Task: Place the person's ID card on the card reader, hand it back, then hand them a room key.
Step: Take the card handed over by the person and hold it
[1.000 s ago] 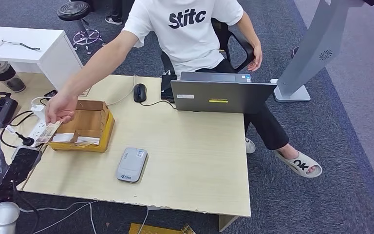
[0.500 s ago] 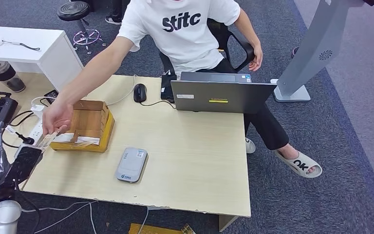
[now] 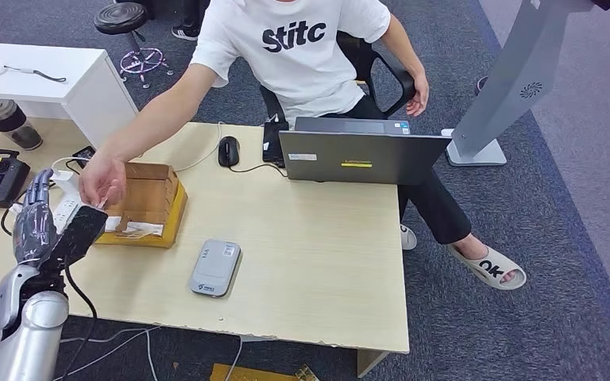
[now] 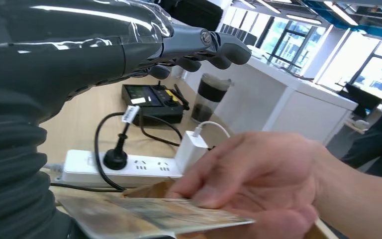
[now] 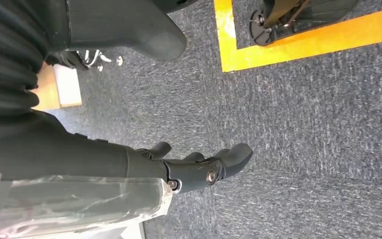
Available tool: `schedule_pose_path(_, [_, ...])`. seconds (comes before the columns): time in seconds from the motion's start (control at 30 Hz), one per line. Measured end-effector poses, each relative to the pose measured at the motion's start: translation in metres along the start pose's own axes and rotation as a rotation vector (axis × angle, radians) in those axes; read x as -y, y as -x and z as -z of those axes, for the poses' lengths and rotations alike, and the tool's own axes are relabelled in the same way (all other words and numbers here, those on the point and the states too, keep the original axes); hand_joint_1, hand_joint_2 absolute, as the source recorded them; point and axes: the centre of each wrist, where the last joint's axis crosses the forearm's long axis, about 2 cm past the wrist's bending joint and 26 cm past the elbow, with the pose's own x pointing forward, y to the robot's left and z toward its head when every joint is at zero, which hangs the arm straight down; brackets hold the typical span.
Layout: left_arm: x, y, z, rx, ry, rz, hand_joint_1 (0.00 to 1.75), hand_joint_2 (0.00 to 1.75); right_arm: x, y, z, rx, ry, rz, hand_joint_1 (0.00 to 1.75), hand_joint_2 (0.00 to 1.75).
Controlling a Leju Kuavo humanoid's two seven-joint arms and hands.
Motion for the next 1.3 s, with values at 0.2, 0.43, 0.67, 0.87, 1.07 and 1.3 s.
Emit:
schedule_pose_path(0.2, [0.004, -0.025, 0.013, 0.112, -0.008, 0.137, 0.00, 1.75, 0.006, 0.006, 0.001, 0.018, -0.005, -0.010, 0.00, 1.75])
schedule_pose_path(0.43, [0.002, -0.025, 0.015, 0.138, -0.019, 0.151, 0.00, 1.75, 0.010, 0.011, 0.002, 0.009, -0.007, -0.016, 0.00, 1.75])
schedule_pose_path(0.67, [0.000, -0.025, 0.016, 0.152, -0.029, 0.156, 0.00, 1.75, 0.010, 0.012, 0.002, 0.016, -0.010, -0.029, 0.00, 1.75])
schedule_pose_path(0.87, [-0.003, -0.025, 0.017, 0.159, -0.040, 0.158, 0.00, 1.75, 0.010, 0.012, 0.002, 0.012, -0.008, -0.028, 0.00, 1.75])
schedule_pose_path(1.07, [-0.004, -0.025, 0.017, 0.162, -0.049, 0.149, 0.08, 1.75, 0.010, 0.012, 0.002, 0.005, -0.006, -0.028, 0.00, 1.75])
schedule_pose_path(1.3, [-0.003, -0.026, 0.018, 0.174, -0.044, 0.141, 1.75, 1.75, 0.010, 0.012, 0.002, 0.007, -0.007, -0.029, 0.00, 1.75])
